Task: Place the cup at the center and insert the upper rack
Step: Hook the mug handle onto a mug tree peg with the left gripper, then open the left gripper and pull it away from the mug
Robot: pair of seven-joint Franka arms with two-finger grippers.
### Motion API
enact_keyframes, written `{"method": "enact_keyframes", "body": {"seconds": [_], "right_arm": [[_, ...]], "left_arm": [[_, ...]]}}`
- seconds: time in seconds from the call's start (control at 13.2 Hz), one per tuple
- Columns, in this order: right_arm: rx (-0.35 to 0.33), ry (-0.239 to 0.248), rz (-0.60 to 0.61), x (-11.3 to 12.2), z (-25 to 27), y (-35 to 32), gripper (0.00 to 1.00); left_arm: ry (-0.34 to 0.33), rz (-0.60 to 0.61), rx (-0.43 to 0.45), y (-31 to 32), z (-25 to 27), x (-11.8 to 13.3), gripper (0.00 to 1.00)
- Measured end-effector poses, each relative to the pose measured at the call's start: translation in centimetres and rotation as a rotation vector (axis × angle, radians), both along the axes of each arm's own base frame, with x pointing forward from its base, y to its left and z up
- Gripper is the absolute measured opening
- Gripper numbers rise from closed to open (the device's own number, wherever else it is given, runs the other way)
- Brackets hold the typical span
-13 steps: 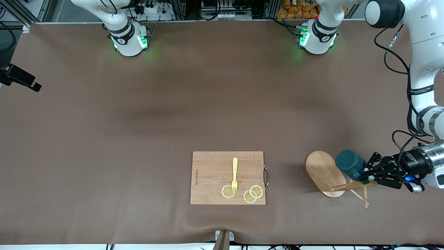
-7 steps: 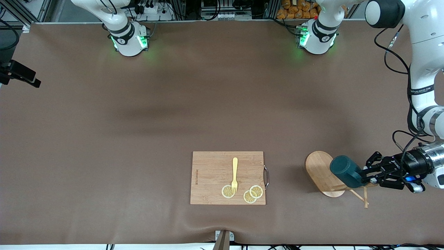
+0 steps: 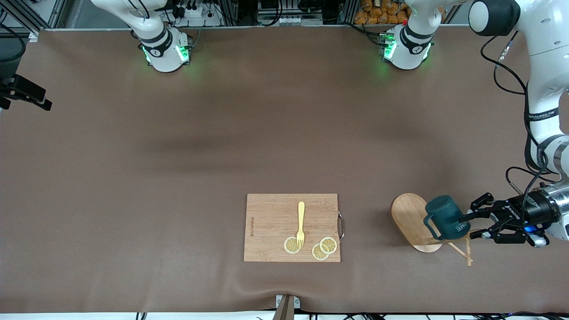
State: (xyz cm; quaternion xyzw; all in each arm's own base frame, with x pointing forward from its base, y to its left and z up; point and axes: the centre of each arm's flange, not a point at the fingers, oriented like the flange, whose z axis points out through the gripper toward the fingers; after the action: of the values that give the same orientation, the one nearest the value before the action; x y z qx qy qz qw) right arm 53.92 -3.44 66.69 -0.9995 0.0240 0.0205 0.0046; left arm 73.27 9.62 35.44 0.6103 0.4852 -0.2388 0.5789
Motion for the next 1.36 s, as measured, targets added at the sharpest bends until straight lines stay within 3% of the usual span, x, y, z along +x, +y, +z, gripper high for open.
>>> {"method": "enact_keyframes", "body": {"seconds": [0.3,0.61,0.68,0.91,1.36], "right_arm": [[0.000,0.000,0.003,0.0,0.0,0.1,1.00],[0.000,0.000,0.007,0.0,0.0,0.1,1.00],[0.000,0.000,0.009,0.0,0.0,0.2,1.00],[0.002,0.000,0.011,0.0,0.0,0.3,1.00],[0.001,-0.029,0.046,0.6,0.0,2.2,1.00]], "left_arm": [[-0.020,0.014,0.003,1.1,1.7,0.0,0.51],[-0.011,0.006,0.027,1.0,4.4,-0.3,0.58],[-0.013,-0.005,0.051,0.9,5.2,-0.5,0.65],[-0.030,-0.026,0.098,0.5,7.5,-1.0,0.99],[-0.043,-0.125,0.309,-0.8,11.4,-2.6,1.00]]}}
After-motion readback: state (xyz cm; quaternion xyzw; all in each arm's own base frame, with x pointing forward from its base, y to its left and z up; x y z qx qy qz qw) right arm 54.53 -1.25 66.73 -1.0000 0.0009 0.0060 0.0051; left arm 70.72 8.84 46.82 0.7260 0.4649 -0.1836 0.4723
